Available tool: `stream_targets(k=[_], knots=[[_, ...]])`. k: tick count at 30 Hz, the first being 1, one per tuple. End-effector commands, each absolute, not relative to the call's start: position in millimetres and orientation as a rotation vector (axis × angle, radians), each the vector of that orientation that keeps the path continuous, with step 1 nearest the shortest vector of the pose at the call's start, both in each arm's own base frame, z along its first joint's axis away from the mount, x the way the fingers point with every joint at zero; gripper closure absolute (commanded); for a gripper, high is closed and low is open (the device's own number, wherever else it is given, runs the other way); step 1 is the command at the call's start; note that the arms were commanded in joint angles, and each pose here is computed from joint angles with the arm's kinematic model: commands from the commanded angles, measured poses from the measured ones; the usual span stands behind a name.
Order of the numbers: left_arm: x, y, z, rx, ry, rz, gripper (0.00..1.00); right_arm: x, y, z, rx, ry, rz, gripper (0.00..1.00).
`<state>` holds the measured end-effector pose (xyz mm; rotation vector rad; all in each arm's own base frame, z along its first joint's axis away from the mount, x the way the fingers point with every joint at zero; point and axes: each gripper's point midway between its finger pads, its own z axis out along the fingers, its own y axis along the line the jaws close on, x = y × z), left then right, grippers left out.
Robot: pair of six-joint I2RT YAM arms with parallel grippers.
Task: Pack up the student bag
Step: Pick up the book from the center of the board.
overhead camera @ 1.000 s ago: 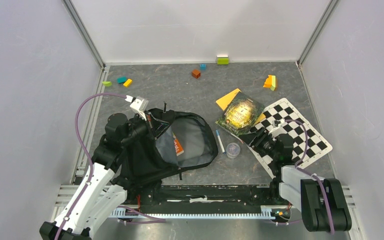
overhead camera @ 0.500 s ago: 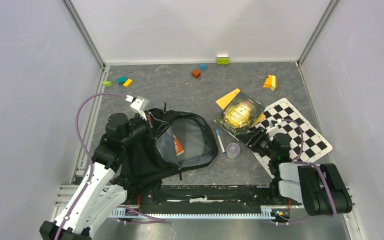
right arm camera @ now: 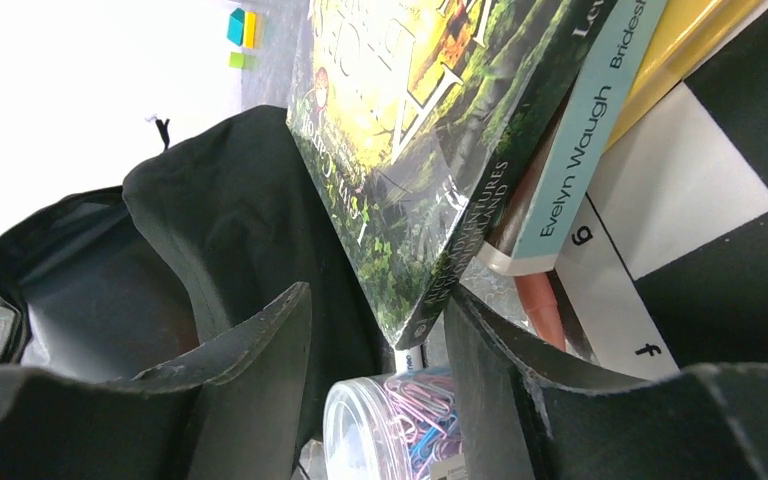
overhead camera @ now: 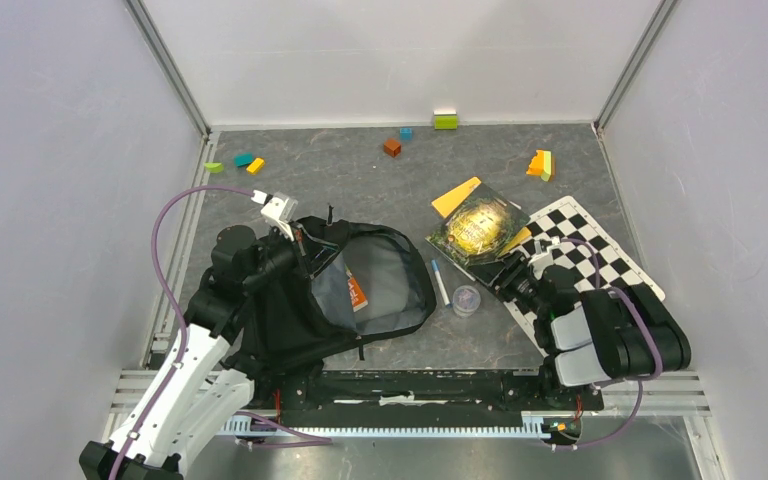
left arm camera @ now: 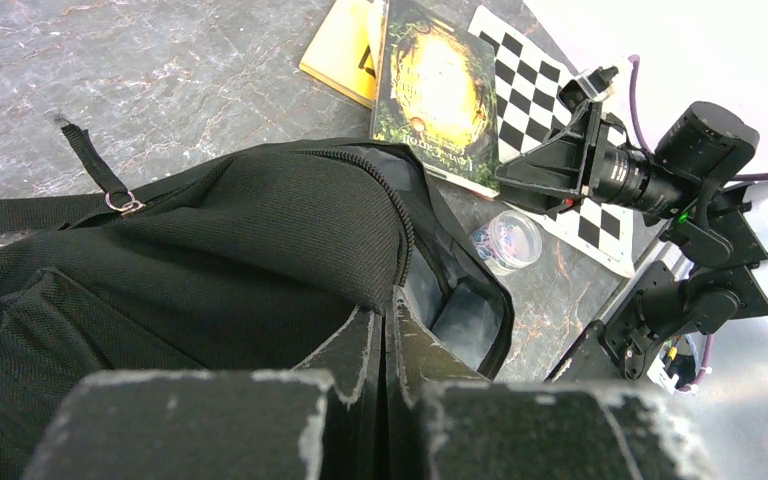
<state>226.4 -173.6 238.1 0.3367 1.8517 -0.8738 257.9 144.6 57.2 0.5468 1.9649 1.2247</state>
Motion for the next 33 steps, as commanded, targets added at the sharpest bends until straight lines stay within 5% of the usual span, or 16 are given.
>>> stream_targets(k=[1, 14, 33], knots=[[232.2, -173.8, 259.1, 0.368, 1.766, -0.847, 0.98, 252.8, 143.0, 68.8, 0.554, 1.871, 1.255, 0.45], [232.5, -173.0, 258.6, 0.367, 1.77, -0.842, 0.98, 261.6, 139.5, 88.3, 0.509, 1.788, 1.234, 0.99], [229.9, -172.3, 263.4, 0.37, 1.75, -0.843, 0.98, 291.7, 113.7, 171.2, 0.259, 1.707, 0.878, 1.0]])
